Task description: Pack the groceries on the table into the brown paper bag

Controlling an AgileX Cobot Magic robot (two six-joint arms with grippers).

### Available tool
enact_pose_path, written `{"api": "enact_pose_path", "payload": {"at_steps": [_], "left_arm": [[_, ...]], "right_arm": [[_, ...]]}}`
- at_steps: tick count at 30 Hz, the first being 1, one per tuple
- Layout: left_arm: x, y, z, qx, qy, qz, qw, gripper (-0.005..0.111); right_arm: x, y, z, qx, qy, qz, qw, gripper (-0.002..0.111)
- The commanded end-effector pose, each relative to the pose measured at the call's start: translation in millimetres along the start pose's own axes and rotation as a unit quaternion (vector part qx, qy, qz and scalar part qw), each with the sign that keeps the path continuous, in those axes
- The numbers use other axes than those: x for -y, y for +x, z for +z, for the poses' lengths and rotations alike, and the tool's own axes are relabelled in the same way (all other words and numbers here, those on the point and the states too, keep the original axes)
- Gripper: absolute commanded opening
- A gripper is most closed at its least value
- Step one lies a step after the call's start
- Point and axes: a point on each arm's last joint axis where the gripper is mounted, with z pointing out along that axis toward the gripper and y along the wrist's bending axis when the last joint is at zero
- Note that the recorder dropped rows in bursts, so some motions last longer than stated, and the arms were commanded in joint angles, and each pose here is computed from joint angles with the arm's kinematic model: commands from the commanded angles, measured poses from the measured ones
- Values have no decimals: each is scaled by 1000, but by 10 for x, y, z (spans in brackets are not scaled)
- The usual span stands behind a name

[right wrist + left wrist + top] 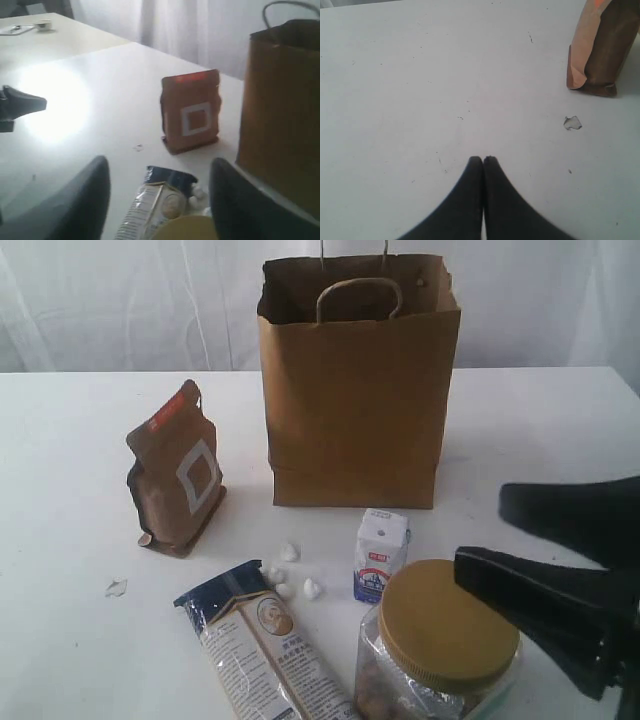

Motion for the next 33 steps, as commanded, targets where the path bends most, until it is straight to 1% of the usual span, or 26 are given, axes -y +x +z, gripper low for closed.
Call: {"api": "enact_pose_path", "payload": {"at_steps": [1, 4, 6, 8, 9, 12, 14, 16, 18, 20, 22, 23, 25, 27, 29, 30, 31, 33], "left_arm": [[3, 9, 2, 0, 3, -4, 1000, 0], [3, 9, 2, 0, 3, -4, 1000, 0], [3, 9, 2, 0, 3, -4, 1000, 0], [3, 9, 2, 0, 3, -4, 1000, 0], [3, 9, 2, 0, 3, -4, 1000, 0], [3, 9, 2, 0, 3, -4, 1000, 0], [3, 9, 2, 0, 3, -4, 1000, 0], [3, 9, 2, 0, 3, -4, 1000, 0], [3, 9, 2, 0, 3, -4, 1000, 0], [3, 9, 2, 0, 3, -4, 1000, 0], [3, 9, 2, 0, 3, -4, 1000, 0], [3, 9, 2, 0, 3, -4, 1000, 0], [3, 9, 2, 0, 3, -4, 1000, 0], [3, 9, 2, 0, 3, -4, 1000, 0], [3, 9, 2, 0, 3, -4, 1000, 0], [3, 9, 2, 0, 3, -4, 1000, 0], [3, 9, 2, 0, 3, -4, 1000, 0], [3, 9, 2, 0, 3, -4, 1000, 0]], "right_arm": [[92, 86, 188, -45, -45, 105, 992, 32], [126, 121, 324, -59, -92, 157, 982, 23], [147, 97, 409, -69, -121, 167, 976, 14], [176, 42, 499, -77, -137, 169, 973, 3], [198, 16, 549, -81, -140, 169, 972, 0], [265, -44, 706, -93, -136, 166, 972, 0], [297, -65, 819, -112, -130, 150, 974, 0], [356, -69, 920, -134, -103, 126, 978, 0], [461, -78, 994, -148, -47, 85, 984, 0], [612, -134, 1034, -135, 35, 68, 988, 0], [752, -216, 1024, -116, 109, 52, 986, 0], [800, -252, 1008, -107, 137, 46, 984, 0], [855, -291, 979, -97, 172, 39, 980, 0], [851, -304, 967, -94, 173, 38, 980, 0], [809, -283, 984, -99, 149, 54, 982, 0], [795, -242, 1012, -111, 135, 64, 983, 0], [796, -183, 1043, -133, 126, 59, 981, 0], [852, -77, 1104, -165, 143, 53, 974, 0]]}}
